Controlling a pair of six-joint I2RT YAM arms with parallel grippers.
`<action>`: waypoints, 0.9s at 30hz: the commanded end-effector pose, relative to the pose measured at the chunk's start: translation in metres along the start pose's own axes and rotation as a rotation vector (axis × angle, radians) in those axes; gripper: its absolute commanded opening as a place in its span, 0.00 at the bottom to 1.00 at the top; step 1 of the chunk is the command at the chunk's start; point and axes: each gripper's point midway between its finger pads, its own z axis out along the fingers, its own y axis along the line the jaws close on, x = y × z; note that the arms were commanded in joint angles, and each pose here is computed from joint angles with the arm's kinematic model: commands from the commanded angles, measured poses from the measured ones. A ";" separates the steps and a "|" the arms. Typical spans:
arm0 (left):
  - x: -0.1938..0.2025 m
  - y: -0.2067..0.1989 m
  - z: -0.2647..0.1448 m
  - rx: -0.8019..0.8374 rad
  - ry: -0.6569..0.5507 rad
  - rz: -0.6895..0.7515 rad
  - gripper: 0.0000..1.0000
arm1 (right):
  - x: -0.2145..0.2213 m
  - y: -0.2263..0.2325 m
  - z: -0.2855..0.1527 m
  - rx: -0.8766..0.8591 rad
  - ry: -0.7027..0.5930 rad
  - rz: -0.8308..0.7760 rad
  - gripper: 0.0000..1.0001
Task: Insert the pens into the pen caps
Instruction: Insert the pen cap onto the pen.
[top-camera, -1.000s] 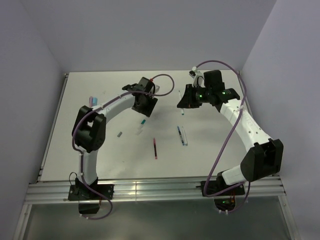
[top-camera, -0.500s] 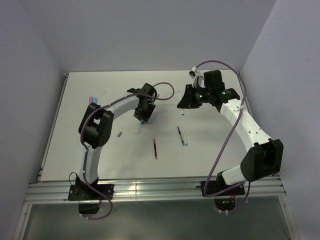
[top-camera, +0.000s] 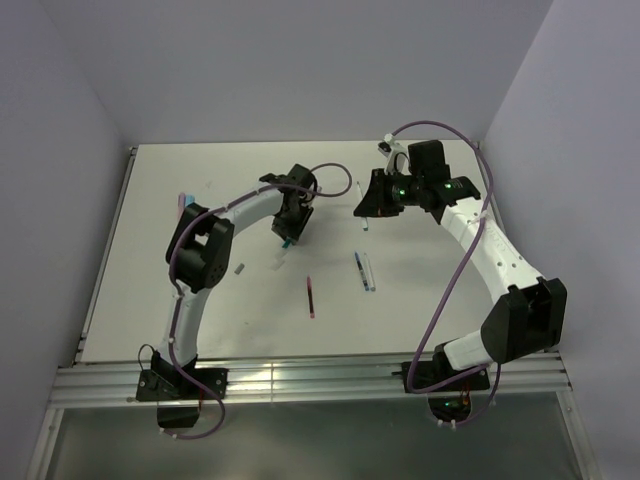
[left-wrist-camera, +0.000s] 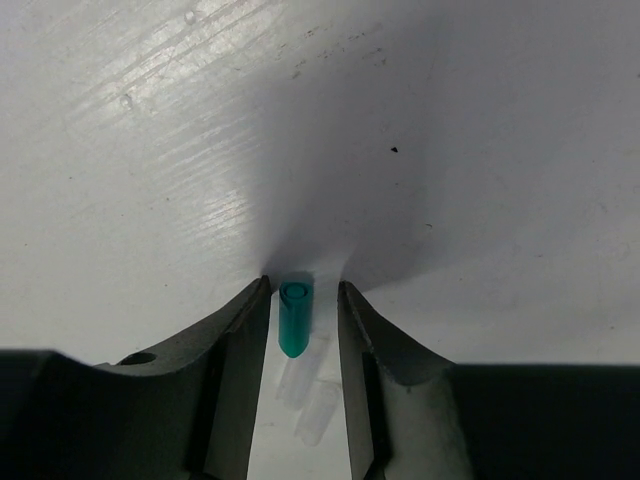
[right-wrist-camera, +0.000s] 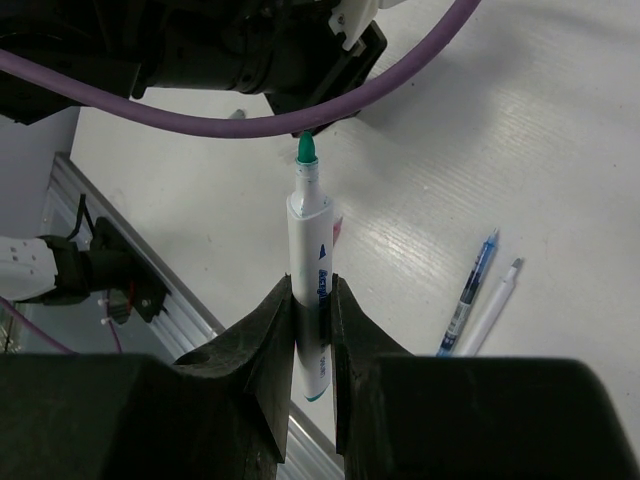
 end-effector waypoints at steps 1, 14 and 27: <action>-0.005 -0.008 0.001 0.022 0.007 -0.007 0.37 | 0.000 0.002 -0.005 -0.009 -0.011 -0.010 0.00; 0.013 -0.003 -0.008 0.008 0.029 -0.005 0.37 | 0.001 0.003 -0.005 -0.022 -0.005 -0.007 0.00; 0.022 -0.004 -0.009 0.017 0.047 -0.011 0.37 | 0.002 0.004 -0.004 -0.028 -0.002 -0.001 0.00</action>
